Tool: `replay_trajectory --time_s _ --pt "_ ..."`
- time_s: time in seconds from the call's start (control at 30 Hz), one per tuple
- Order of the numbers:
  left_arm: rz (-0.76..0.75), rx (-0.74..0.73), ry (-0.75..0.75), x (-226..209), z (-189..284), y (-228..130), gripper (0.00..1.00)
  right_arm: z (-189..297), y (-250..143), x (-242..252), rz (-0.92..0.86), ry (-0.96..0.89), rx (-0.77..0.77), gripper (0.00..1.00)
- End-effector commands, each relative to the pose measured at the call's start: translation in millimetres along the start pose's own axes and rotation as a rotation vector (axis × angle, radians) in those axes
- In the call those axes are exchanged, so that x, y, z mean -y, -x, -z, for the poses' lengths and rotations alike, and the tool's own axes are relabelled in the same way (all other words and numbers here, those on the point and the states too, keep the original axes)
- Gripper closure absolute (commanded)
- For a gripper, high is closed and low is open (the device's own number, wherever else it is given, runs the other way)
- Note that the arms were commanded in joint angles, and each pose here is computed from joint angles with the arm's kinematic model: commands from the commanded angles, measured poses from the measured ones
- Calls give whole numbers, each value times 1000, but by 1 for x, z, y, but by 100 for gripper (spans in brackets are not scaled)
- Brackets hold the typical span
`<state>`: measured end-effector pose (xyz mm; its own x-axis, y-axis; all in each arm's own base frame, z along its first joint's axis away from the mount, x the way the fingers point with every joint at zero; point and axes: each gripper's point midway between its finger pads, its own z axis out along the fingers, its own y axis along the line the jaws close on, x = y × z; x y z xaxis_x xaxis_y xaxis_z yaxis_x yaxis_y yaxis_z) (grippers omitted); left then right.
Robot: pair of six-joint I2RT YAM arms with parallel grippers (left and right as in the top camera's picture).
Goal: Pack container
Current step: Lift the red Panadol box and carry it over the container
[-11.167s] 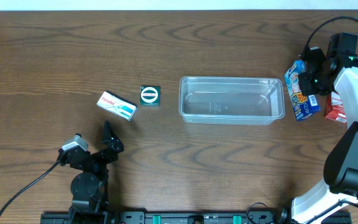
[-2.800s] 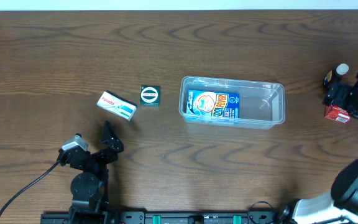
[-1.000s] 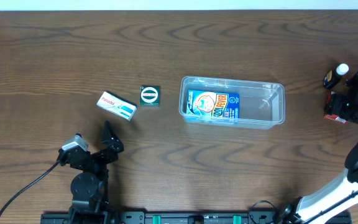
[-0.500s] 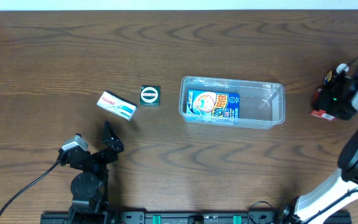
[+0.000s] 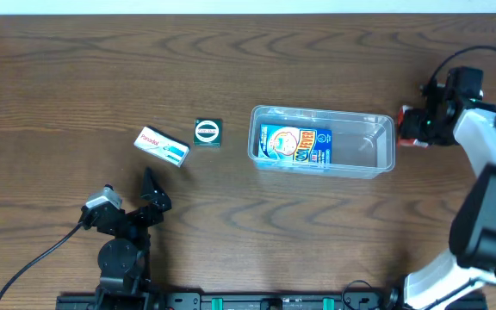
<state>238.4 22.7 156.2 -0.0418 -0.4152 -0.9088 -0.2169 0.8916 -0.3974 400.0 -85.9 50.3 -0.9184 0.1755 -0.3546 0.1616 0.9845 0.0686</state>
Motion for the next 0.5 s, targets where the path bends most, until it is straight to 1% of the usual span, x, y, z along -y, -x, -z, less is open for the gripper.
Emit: replay_trajectory --time_s 0.0,0.1,0.23,0.37,0.47 --pt "-23 -20 31 -9 -2 -12 2 48 25 -13 19 8 139 41" --pt "-23 -20 31 -9 -2 -12 2 88 37 -25 20 18 237 42" --pt "-23 -20 31 -9 -2 -12 2 128 38 -51 31 59 313 41" --pt "-23 -20 31 -9 -2 -12 2 151 28 -85 46 114 330 41" --pt "-23 -20 31 -9 -2 -12 2 154 16 -114 92 156 306 42"
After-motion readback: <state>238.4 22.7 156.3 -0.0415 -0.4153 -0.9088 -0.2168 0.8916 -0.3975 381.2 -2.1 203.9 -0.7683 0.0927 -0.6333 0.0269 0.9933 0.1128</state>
